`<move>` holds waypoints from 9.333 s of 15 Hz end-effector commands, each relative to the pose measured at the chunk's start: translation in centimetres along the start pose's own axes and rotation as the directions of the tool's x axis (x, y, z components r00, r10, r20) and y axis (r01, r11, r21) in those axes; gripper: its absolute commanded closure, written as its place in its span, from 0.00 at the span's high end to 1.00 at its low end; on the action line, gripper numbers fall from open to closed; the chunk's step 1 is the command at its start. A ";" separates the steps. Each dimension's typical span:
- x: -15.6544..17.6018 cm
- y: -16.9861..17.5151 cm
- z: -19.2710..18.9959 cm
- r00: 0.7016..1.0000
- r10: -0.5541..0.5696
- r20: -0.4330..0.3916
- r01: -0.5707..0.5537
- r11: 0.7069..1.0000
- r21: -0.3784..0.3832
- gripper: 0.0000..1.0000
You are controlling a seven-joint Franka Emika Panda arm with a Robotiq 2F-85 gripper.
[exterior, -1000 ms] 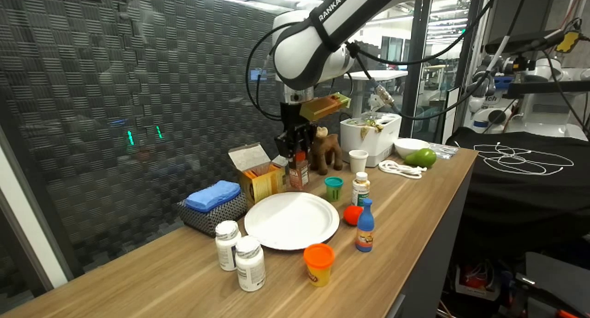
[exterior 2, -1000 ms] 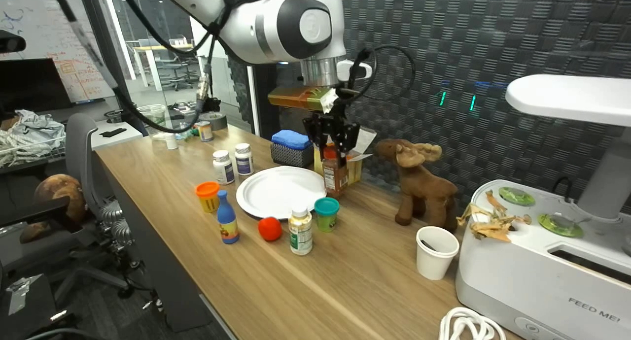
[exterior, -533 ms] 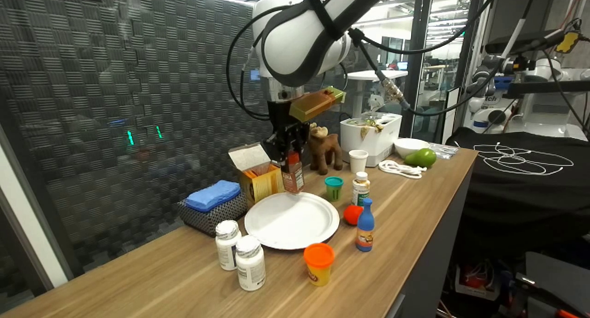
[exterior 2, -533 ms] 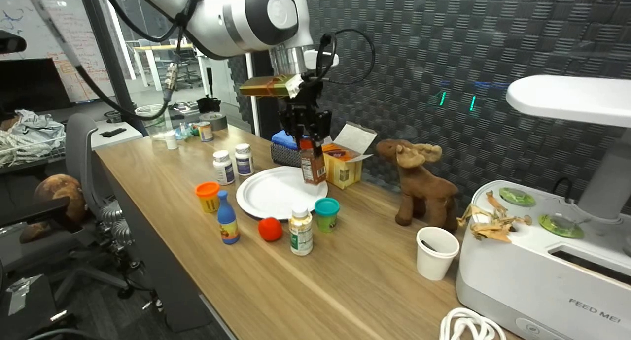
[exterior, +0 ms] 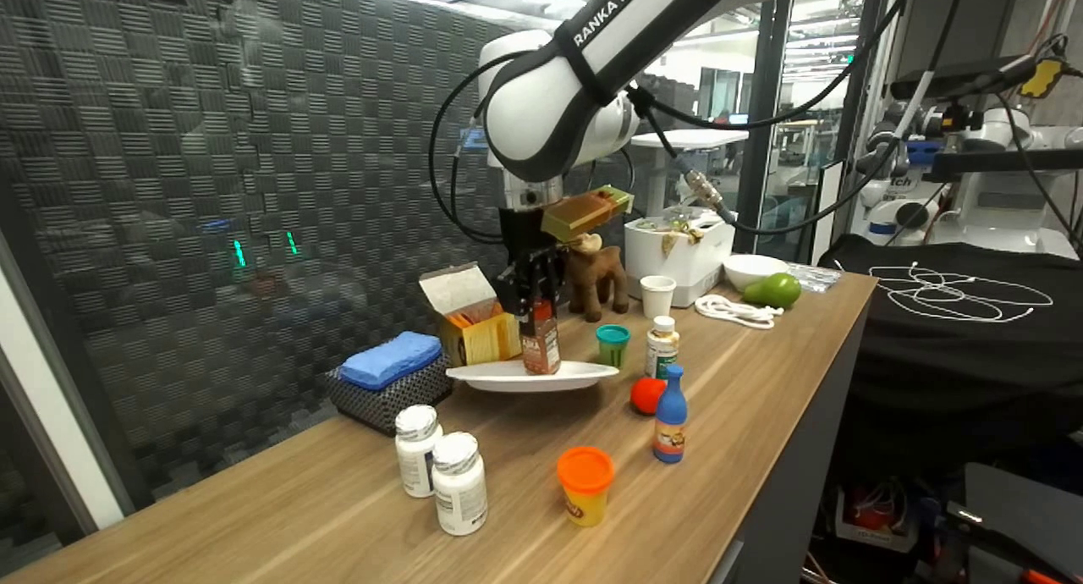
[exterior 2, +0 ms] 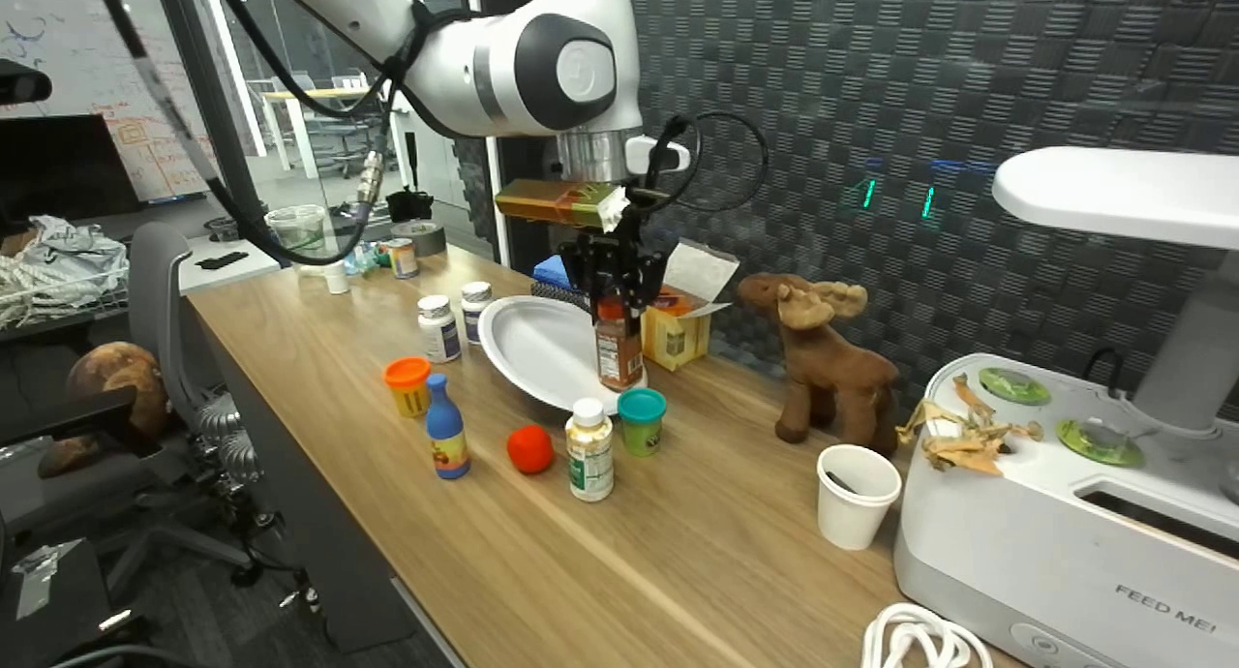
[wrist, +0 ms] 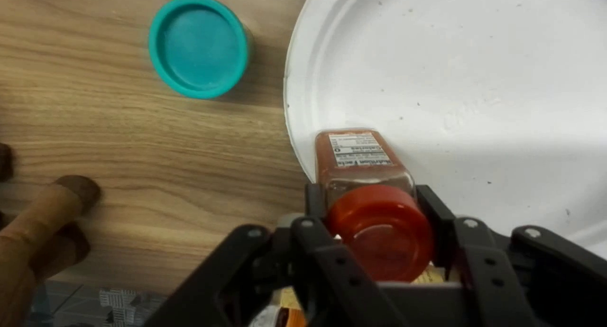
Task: Put all the bottles and the orange ball in the plate
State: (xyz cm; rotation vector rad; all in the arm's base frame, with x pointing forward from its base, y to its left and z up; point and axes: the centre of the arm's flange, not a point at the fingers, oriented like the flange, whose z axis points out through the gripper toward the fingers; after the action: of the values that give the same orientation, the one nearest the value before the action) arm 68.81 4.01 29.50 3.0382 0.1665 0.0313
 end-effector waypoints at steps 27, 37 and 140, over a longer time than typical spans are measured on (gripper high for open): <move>-6.2 -2.7 -1.5 0.998 0.029 -0.063 -0.027 0.999 0.044 1.00; -9.0 6.6 1.4 0.984 0.169 -0.053 -0.172 0.983 -0.060 1.00; 3.7 -19.5 -0.8 0.916 0.380 0.130 -0.396 0.908 0.139 1.00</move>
State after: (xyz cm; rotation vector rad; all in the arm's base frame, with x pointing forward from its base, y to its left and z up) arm 69.28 22.64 27.43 3.1844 -0.3822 -0.1469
